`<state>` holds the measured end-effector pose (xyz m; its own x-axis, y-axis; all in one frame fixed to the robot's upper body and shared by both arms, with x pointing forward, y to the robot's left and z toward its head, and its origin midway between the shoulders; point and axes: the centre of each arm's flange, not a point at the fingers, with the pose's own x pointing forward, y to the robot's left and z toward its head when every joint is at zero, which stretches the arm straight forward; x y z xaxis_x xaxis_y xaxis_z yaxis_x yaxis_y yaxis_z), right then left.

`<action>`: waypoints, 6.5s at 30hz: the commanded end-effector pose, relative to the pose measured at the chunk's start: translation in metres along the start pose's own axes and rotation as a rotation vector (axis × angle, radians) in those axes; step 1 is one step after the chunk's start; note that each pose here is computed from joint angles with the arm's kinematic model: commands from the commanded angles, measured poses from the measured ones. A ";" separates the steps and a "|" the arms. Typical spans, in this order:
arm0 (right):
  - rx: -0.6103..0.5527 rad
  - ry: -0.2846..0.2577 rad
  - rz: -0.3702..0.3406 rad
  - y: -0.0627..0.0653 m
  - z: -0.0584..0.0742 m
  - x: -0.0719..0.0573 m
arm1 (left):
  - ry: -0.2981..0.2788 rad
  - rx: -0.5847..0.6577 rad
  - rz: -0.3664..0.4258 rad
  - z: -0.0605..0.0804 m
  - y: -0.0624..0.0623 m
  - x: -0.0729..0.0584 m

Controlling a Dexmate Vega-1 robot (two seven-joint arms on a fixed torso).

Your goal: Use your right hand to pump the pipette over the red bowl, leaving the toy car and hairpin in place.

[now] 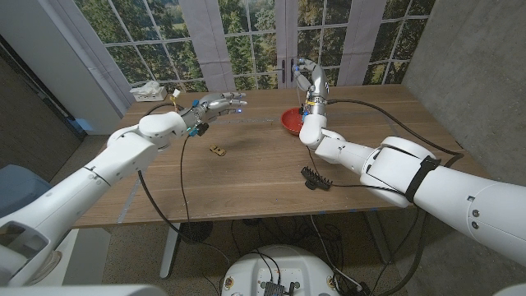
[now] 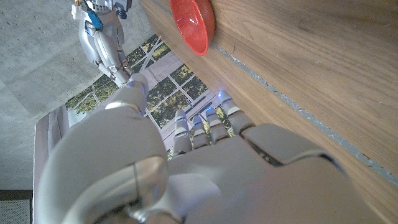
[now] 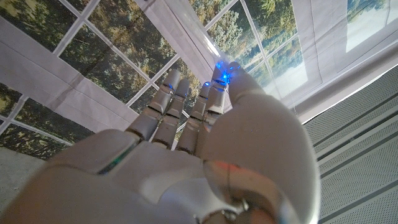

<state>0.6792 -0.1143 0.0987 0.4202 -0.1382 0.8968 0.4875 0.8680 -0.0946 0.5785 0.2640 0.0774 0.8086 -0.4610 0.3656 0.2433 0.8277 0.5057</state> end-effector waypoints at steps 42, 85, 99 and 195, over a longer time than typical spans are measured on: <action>0.033 -0.070 -0.048 -0.004 0.010 -0.009 | -0.025 0.004 0.002 0.001 -0.003 -0.016; 0.250 -0.144 -0.107 -0.040 0.009 -0.018 | -0.046 -0.006 -0.015 -0.001 -0.010 -0.019; 0.281 -0.076 -0.088 -0.059 0.005 -0.023 | -0.044 -0.006 -0.010 -0.004 -0.010 -0.024; 0.067 0.475 0.216 -0.170 -0.030 -0.065 | -0.053 0.010 -0.008 -0.002 -0.020 -0.051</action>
<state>0.5928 -0.2558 0.0524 0.7936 -0.1140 0.5976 0.2394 0.9615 -0.1346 0.5336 0.2733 0.0449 0.7771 -0.4834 0.4029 0.2464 0.8229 0.5120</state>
